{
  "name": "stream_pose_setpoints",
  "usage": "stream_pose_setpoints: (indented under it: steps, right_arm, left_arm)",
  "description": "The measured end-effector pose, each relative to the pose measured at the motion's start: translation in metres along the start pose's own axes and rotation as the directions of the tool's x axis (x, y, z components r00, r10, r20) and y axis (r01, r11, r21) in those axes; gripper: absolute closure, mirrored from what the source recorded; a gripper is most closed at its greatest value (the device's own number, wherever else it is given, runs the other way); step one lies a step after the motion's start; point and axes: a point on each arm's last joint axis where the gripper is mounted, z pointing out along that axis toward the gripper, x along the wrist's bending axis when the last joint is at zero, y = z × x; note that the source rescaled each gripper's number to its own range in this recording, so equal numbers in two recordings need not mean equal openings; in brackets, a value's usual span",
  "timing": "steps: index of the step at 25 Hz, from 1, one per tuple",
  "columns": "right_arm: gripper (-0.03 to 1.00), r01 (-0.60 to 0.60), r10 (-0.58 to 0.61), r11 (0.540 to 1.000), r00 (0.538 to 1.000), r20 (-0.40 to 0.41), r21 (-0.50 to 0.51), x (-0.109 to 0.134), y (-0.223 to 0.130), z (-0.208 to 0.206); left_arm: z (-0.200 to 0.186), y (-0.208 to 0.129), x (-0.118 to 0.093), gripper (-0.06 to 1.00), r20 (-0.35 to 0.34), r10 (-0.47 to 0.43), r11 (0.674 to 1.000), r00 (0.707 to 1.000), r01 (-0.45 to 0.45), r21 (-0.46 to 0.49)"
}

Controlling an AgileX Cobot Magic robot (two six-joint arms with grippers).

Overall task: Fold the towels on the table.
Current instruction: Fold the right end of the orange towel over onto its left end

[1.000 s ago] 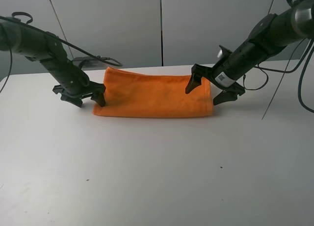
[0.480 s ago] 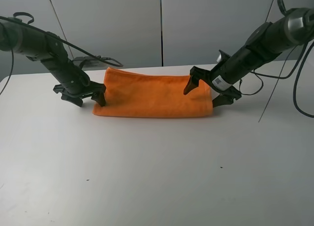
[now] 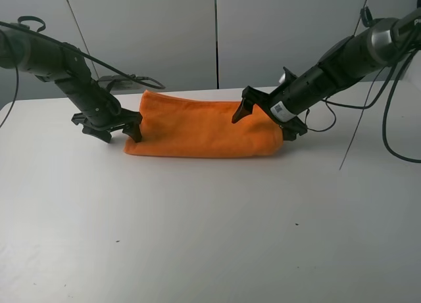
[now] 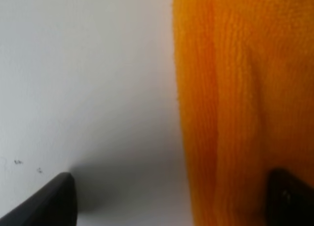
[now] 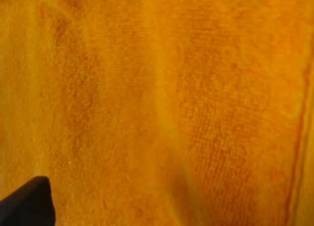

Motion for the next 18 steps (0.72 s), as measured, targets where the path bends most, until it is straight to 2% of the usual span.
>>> stream_pose_setpoints:
  steps: [5, 7, 9, 10, 13, 14, 18]
  right_arm:
    - [-0.03, 0.029, -0.029, 1.000, 0.999, -0.018, 0.000, 0.010, 0.004, 0.002]
    - [0.03, 0.040, -0.040, 0.999, 0.999, -0.022, -0.007, 0.012, 0.007, 0.001]
    - [0.20, 0.051, -0.051, 0.999, 0.998, -0.020, 0.000, 0.014, 0.009, 0.000]
    - [0.34, 0.057, -0.057, 0.998, 0.998, -0.014, 0.005, 0.014, 0.009, 0.000]
    - [0.85, 0.071, -0.071, 0.997, 0.997, 0.004, 0.025, 0.012, 0.007, 0.000]
    - [0.91, 0.071, -0.071, 0.997, 0.997, 0.005, 0.030, 0.012, 0.007, 0.000]
    - [0.91, 0.068, -0.068, 0.997, 0.998, 0.006, 0.032, 0.012, 0.007, 0.000]
  left_arm:
    - [0.000, 0.000, 0.000, -0.05, 0.000, 0.000, 1.000, 1.000, 0.000, 0.000]
    - [0.000, 0.000, 0.000, -0.05, 0.000, 0.000, 1.000, 1.000, 0.000, 0.002]
    - [0.000, 0.000, 0.000, -0.05, 0.000, 0.000, 1.000, 1.000, 0.000, 0.003]
    - [0.000, 0.000, 0.000, -0.05, 0.001, 0.000, 1.000, 1.000, 0.000, 0.004]
    - [0.000, -0.001, 0.000, -0.05, 0.001, 0.000, 1.000, 1.000, 0.000, 0.006]
    - [0.000, -0.001, 0.000, -0.05, 0.001, 0.000, 1.000, 1.000, 0.000, 0.006]
    - [0.000, -0.001, 0.000, -0.05, 0.001, 0.000, 1.000, 1.000, 0.000, 0.006]
